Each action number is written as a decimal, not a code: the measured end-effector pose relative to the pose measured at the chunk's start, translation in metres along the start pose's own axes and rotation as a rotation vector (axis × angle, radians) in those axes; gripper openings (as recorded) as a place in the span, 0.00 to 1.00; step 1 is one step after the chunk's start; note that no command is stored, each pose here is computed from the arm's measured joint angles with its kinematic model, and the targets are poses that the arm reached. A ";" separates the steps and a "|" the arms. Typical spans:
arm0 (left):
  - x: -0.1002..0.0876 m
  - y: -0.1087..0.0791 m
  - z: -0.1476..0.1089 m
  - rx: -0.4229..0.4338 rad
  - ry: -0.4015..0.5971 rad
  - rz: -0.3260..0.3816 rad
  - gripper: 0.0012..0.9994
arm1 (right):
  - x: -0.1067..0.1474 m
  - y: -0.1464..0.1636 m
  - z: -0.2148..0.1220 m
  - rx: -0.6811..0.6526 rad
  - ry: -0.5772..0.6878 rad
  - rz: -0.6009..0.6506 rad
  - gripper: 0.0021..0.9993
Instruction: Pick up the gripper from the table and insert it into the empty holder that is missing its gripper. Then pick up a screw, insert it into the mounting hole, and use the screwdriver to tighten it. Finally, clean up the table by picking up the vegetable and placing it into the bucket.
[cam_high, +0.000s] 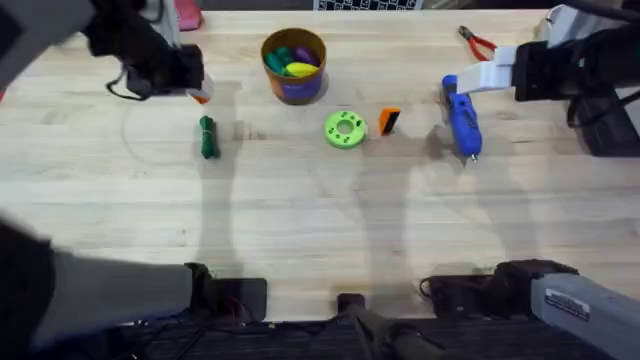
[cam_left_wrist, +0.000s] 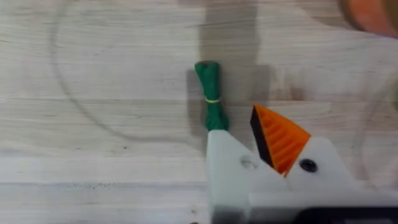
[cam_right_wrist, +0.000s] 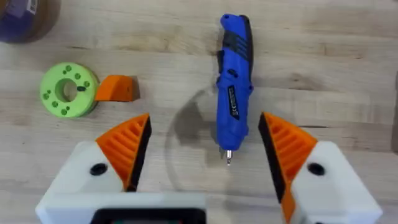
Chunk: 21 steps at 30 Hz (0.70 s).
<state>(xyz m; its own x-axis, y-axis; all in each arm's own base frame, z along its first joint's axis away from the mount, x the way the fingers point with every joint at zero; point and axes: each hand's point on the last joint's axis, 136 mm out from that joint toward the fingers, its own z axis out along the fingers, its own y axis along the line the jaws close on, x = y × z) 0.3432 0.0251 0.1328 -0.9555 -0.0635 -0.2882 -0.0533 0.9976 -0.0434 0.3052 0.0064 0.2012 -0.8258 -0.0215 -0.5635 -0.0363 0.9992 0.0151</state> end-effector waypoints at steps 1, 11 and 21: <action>-0.001 -0.002 -0.011 0.001 -0.028 0.002 0.01 | 0.000 0.000 0.000 0.000 0.000 0.000 0.99; 0.002 -0.010 -0.058 0.004 -0.134 0.007 0.24 | 0.002 -0.001 0.000 0.004 0.009 0.000 0.99; 0.003 -0.016 -0.064 0.012 -0.150 0.018 0.99 | 0.004 -0.001 0.000 0.004 0.018 0.001 0.99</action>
<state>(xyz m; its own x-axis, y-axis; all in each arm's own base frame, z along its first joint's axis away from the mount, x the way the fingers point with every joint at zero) 0.3224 0.0103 0.1937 -0.9019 -0.0499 -0.4290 -0.0325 0.9983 -0.0479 0.3015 0.0057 0.1987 -0.8360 -0.0215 -0.5484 -0.0338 0.9994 0.0123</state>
